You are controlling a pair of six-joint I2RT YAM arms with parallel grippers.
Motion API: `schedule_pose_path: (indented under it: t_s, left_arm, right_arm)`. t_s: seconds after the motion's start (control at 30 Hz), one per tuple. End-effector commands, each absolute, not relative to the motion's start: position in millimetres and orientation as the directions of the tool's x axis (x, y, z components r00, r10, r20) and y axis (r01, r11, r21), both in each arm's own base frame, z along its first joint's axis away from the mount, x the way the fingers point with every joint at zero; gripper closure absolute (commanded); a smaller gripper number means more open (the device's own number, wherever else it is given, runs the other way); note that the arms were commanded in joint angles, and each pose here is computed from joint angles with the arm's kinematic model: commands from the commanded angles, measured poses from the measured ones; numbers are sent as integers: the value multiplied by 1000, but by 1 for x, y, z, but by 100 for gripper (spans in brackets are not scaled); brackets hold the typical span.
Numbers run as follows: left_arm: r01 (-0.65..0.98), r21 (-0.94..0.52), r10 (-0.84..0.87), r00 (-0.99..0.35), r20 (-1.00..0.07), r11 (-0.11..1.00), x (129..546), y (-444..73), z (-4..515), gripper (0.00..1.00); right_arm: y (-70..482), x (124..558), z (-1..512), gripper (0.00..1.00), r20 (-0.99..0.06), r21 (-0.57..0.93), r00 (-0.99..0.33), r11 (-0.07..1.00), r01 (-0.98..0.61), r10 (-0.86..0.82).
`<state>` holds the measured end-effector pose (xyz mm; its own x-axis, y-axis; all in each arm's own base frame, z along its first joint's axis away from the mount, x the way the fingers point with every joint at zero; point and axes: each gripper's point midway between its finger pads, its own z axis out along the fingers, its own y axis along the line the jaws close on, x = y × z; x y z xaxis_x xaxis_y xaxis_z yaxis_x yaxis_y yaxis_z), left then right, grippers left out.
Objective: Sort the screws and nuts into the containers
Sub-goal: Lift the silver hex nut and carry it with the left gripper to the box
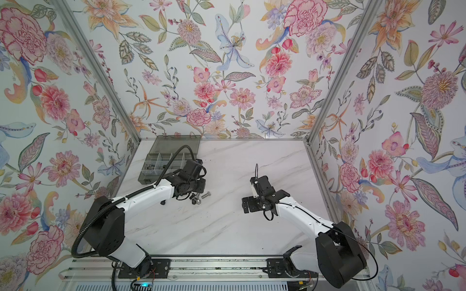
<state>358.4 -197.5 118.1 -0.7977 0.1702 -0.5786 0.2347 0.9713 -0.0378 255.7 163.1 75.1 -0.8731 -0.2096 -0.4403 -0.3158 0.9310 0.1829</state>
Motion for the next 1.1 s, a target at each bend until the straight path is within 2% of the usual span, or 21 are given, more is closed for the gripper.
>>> schedule_pose_path:
  t_s: [0.0, 0.27, 0.43, 0.73, 1.0, 1.03, 1.07]
  left_arm:
    - [209, 13, 176, -784, -596, 978, 378, -163, 137, 100]
    - [25, -26, 1, -743, -669, 999, 440, -79, 147, 100]
    - [-26, -38, -44, -728, -684, 999, 474, -52, 138, 100]
    - [-71, -65, -96, -733, -674, 995, 511, -42, 105, 100]
    - [-76, -81, -110, -748, -654, 994, 524, -39, 88, 100]
    - [-76, -82, -111, -752, -650, 994, 525, -39, 86, 99]
    - [-76, -81, -110, -755, -646, 994, 524, -38, 85, 90]
  right_arm:
    - [161, 254, 76, 1, -445, 182, -871, 932, -315, -207]
    - [162, 254, 78, 1, -449, 192, -871, 930, -314, -202]
    - [163, 254, 79, 1, -451, 195, -870, 929, -314, -199]
    - [163, 255, 80, 1, -452, 195, -869, 929, -316, -201]
    - [164, 256, 81, 1, -456, 194, -867, 928, -317, -201]
    - [164, 256, 82, 1, -456, 194, -867, 929, -316, -200]
    - [164, 256, 81, 1, -456, 196, -867, 928, -317, -200]
